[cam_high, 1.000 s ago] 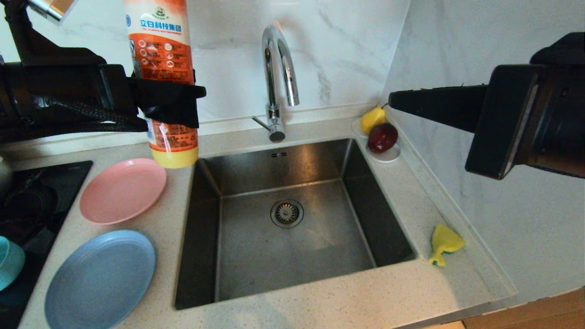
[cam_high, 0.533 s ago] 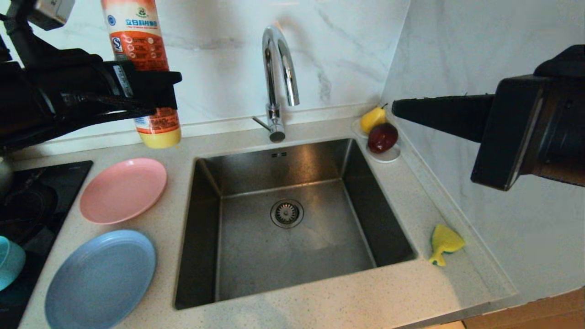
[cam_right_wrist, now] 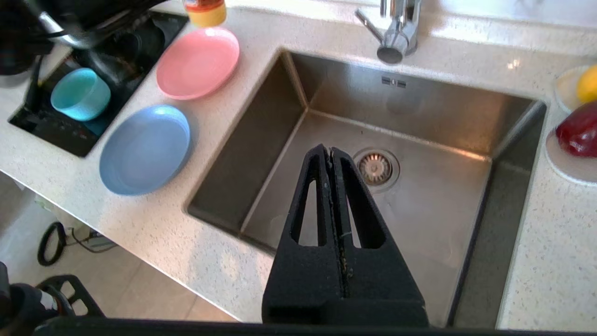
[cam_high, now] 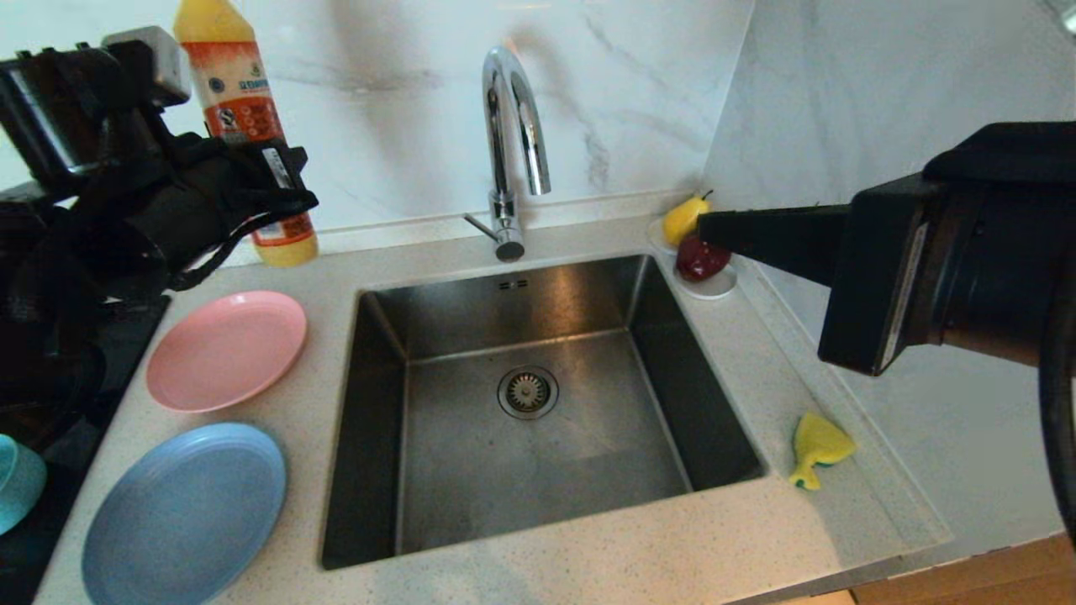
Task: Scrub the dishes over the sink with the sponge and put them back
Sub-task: Place the dish soap on the table
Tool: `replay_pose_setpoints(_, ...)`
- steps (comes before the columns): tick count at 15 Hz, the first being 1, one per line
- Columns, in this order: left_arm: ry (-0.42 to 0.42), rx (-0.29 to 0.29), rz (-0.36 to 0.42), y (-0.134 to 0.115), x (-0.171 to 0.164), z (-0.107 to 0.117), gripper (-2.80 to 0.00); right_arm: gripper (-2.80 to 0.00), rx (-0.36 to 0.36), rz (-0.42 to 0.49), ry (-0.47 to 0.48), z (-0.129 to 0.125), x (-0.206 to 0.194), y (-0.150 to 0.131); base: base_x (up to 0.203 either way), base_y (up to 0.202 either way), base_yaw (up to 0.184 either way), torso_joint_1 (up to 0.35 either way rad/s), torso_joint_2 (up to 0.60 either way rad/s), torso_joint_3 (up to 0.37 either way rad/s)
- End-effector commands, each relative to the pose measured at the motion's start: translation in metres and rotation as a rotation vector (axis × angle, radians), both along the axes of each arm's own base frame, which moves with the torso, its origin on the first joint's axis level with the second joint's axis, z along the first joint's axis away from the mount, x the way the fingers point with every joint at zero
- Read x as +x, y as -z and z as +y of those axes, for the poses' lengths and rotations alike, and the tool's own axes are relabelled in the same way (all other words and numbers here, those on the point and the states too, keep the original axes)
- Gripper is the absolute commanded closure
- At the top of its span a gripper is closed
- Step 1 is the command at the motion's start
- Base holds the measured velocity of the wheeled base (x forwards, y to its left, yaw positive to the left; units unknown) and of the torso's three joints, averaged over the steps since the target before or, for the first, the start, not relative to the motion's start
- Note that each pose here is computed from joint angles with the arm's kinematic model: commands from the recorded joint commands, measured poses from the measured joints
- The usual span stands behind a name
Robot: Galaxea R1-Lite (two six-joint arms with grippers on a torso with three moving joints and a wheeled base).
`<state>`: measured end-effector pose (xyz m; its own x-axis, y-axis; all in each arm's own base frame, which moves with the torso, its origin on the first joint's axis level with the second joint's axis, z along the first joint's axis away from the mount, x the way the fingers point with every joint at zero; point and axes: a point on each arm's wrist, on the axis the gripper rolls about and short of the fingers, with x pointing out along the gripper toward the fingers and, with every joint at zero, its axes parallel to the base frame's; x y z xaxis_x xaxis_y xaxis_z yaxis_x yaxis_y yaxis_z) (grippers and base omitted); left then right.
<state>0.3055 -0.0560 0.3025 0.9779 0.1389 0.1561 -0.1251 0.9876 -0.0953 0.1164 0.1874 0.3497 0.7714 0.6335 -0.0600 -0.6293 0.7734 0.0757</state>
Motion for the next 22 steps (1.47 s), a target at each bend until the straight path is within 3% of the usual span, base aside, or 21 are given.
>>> replay_pose_setpoints(1, -0.071, -0.002, 0.041, 0.031, 0.03, -0.005, 0.0, 0.0, -0.008, 0.019, 0.005, 0.003, 0.002, 0.006, 0.0, 0.0, 0.0, 0.0, 0.0, 0.0)
replay_pose_setpoints(6, -0.219, -0.011, 0.066, 0.077, 0.07, -0.01, 0.0, 0.0, -0.007, 0.028, 0.004, 0.008, 0.005, 0.007, 0.0, 0.0, 0.0, 0.0, 0.0, 0.0)
replay_pose_setpoints(10, -0.271, -0.015, 0.031, 0.109, 0.097, -0.011, 0.0, 0.0, -0.009, 0.031, 0.006, 0.01, 0.007, 0.007, 0.0, 0.0, 0.0, 0.0, 0.0, 0.0)
replay_pose_setpoints(16, -0.377, -0.039, -0.049, 0.113, 0.135, 0.008, 0.0, 0.0, 0.011, 0.039, 0.009, 0.013, 0.008, 0.005, 0.0, 0.0, 0.0, 0.0, 0.0, 0.0)
replay_pose_setpoints(22, -0.409, -0.033, -0.066, 0.136, 0.16, 0.012, 0.0, 0.0, 0.02, 0.035, 0.012, 0.012, 0.009, 0.002, 0.0, 0.0, 0.0, 0.0, 0.0, 0.0)
